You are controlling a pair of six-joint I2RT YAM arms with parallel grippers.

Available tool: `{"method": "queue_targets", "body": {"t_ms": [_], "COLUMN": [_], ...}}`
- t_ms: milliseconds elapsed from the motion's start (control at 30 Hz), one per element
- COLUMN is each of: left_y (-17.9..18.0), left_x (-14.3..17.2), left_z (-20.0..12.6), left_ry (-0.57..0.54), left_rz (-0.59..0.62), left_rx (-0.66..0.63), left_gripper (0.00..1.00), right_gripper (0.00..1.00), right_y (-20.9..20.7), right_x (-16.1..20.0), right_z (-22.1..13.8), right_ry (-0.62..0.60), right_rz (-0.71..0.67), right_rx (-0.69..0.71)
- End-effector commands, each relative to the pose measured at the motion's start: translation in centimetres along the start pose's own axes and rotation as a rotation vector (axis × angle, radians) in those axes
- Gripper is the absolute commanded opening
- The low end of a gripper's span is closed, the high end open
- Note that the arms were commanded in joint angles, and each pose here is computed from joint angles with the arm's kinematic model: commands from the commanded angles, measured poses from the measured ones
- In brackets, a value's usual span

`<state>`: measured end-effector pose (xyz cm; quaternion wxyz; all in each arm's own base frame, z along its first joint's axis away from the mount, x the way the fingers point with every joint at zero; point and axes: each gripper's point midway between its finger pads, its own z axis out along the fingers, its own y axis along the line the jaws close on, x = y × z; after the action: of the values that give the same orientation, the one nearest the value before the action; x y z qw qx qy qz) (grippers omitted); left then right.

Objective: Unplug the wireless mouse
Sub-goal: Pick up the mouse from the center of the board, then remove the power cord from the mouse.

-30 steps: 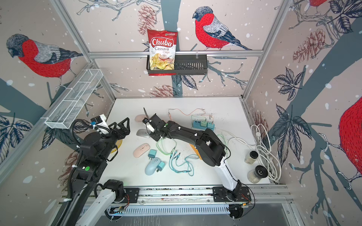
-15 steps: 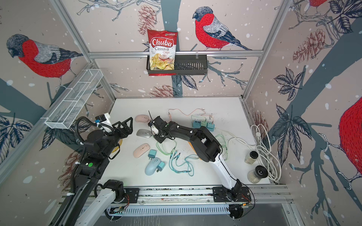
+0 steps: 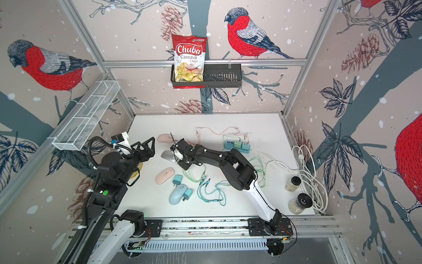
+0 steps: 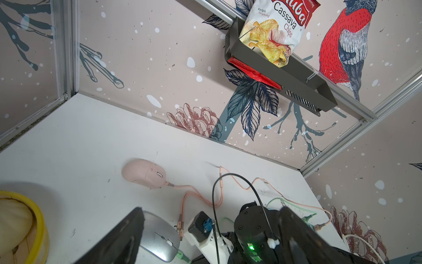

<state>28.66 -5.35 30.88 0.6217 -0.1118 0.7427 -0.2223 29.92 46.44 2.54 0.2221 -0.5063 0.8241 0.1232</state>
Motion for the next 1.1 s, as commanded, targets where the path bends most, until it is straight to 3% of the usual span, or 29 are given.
{"method": "queue_targets", "body": {"t_ms": [0,267,467,633,733,867,933,1067], "left_y": [-0.4,-2.7,-5.7,-8.4,-11.7,-17.2,-18.0,-18.2], "left_x": [-1.0,0.2,3.3,4.5,5.2,8.9,10.0,10.6], "left_z": [0.0,0.7,1.7,1.6,-0.1,-2.5,-2.3,-1.6], "left_ry": [-0.039,0.022,0.133,0.134,0.051,-0.004,-0.031,-0.069], "left_rz": [0.017,0.016,0.013,0.025,0.168,0.542,0.655,0.767], "left_rx": [0.016,0.154,0.383,0.575,0.706,0.813,0.766,0.658], "left_gripper": [0.92,0.91,0.87,0.84,0.85,0.97,0.97,0.97], "right_gripper": [0.00,0.00,0.00,0.00,0.00,0.00,0.00,0.00], "right_y": [0.0,-0.7,-1.7,-2.0,-2.3,-1.9,-1.6,-1.2], "right_x": [-1.2,-5.3,-4.5,-3.1,-2.4,-1.8,-1.7,-1.2], "right_z": [-2.4,-12.3,-20.1,-26.6,-30.4,-34.9,-36.0,-38.9], "right_ry": [-0.034,-0.213,-0.318,-0.422,-0.506,-0.606,-0.618,-0.666], "right_rz": [0.028,0.072,0.149,0.213,0.252,0.284,0.292,0.302], "right_rx": [-0.011,-0.019,-0.046,-0.084,-0.117,-0.161,-0.167,-0.168]}}
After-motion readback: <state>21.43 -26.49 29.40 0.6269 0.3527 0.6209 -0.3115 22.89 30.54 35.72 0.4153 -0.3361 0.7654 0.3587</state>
